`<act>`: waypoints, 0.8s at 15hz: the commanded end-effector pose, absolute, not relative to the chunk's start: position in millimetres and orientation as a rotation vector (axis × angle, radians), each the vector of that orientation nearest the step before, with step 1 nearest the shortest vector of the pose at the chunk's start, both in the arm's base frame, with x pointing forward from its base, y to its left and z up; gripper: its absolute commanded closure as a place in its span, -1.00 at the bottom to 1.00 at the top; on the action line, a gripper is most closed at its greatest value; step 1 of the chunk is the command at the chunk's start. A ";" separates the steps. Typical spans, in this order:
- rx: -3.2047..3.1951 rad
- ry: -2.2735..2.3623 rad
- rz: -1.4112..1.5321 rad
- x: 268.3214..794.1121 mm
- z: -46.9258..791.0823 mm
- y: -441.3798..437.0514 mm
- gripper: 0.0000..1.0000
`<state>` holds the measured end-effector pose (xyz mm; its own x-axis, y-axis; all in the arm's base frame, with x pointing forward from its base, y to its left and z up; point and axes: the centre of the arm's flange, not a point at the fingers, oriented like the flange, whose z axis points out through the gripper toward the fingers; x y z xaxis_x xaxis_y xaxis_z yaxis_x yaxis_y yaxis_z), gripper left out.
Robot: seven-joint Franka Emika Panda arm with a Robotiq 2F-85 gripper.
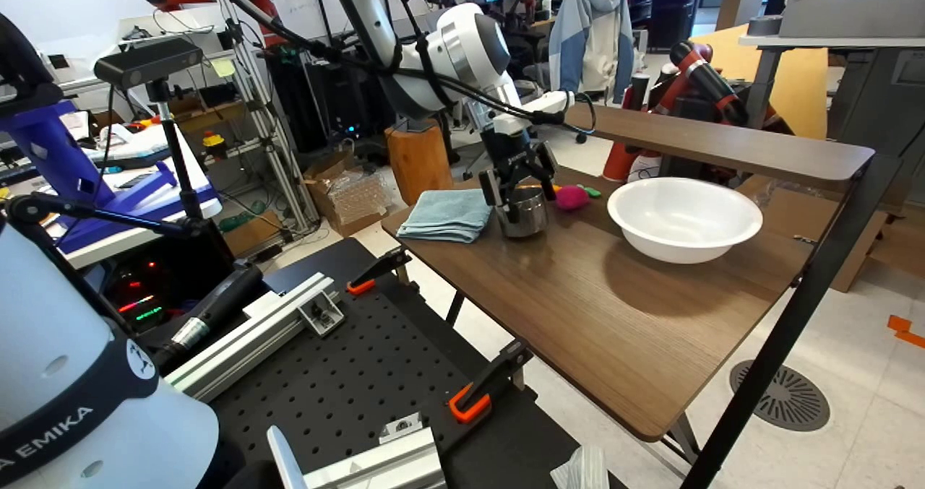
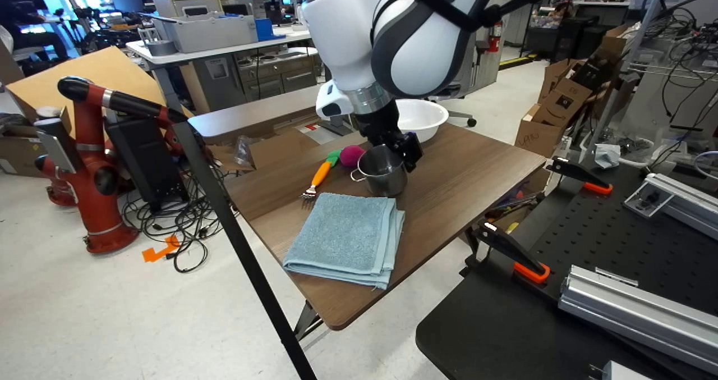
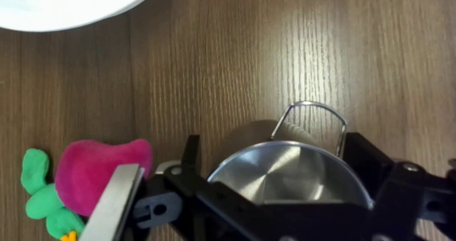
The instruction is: Slide the cup to the left on the desk
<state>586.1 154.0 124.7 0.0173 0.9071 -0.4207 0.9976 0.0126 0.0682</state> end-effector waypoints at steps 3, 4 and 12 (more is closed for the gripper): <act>1.933 1.910 -0.403 599.5 124.7 169.2 -1.00; 1.935 1.906 -0.411 600.5 124.4 168.7 -1.00; 1.964 1.887 -0.426 601.6 125.2 154.7 -1.00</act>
<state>598.1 156.0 124.2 0.0400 0.8944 -0.4455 0.9978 -0.0126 0.0644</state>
